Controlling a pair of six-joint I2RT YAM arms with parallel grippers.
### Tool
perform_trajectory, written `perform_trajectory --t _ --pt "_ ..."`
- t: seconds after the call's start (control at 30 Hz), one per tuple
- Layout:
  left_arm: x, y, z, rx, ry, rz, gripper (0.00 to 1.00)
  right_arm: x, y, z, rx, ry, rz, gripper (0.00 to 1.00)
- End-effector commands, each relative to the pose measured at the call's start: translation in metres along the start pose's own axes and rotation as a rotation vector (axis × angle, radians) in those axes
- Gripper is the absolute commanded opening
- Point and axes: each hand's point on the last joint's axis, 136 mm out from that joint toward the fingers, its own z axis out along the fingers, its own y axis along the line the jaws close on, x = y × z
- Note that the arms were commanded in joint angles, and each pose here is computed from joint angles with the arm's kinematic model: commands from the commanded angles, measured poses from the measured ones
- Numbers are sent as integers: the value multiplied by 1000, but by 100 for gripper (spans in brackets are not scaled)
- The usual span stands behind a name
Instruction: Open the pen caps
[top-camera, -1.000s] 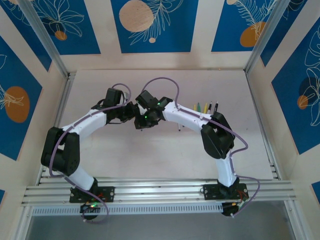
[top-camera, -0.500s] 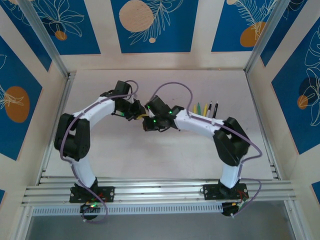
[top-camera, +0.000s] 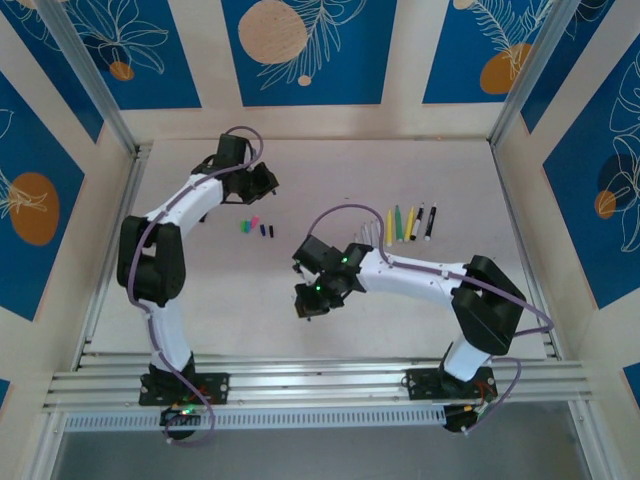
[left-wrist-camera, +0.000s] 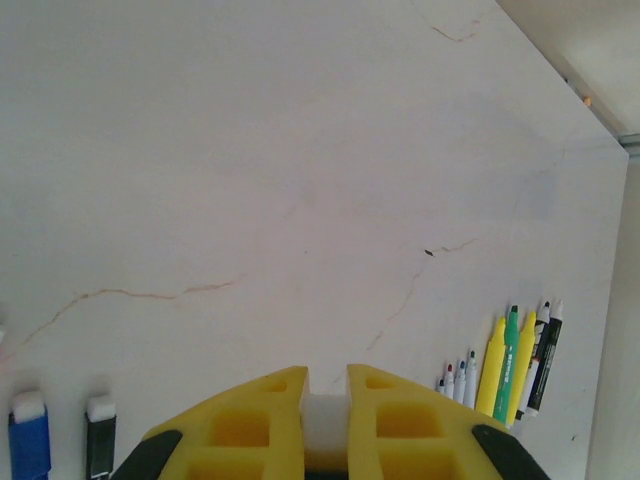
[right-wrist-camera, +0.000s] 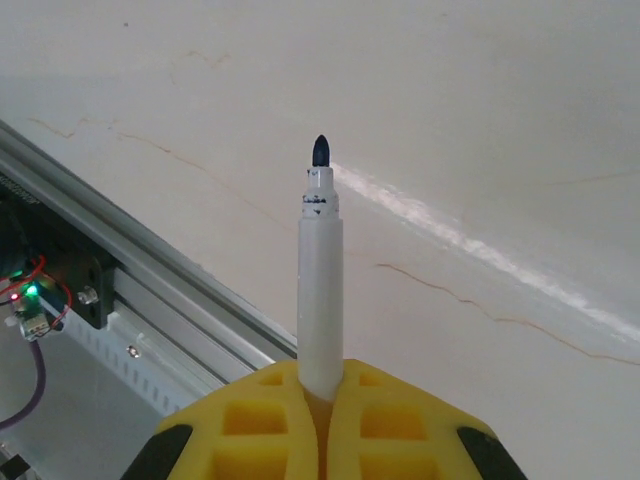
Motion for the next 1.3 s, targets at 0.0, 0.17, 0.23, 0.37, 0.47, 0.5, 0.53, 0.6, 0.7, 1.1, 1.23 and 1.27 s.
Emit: perform_trajectory --t 0.0,0.17,0.23,0.37,0.47,0.5,0.53,0.6,0.7,1.1,1.23,1.27 --pt "2 -5 -2 10 -12 41 0 -11 -14 -15 70 -38 32 0" --pt "17 7 0 -78 23 122 0 -51 -46 -30 172 -147 54 0" --pt "25 12 1 -116 40 156 0 -67 -58 -38 192 -186 69 0" --pt "42 20 7 -189 80 223 0 -94 -74 -54 222 -255 72 0" --pt "57 27 16 -252 118 265 0 -111 -88 -63 256 -285 84 0" --pt "62 31 19 -278 134 273 0 -116 -92 -65 268 -290 88 0" --pt "68 36 23 -302 153 280 0 -120 -96 -67 275 -294 91 0" --pt "76 46 30 -347 183 282 0 -125 -100 -71 280 -308 93 0" --pt "83 60 37 -404 212 285 0 -128 -103 -73 277 -318 98 0" --pt "92 83 54 -495 263 290 5 -126 -107 -65 270 -301 104 0" --pt "91 84 55 -499 262 289 11 -126 -109 -63 275 -292 101 0" --pt "91 83 55 -497 261 289 12 -126 -108 -63 273 -290 101 0"
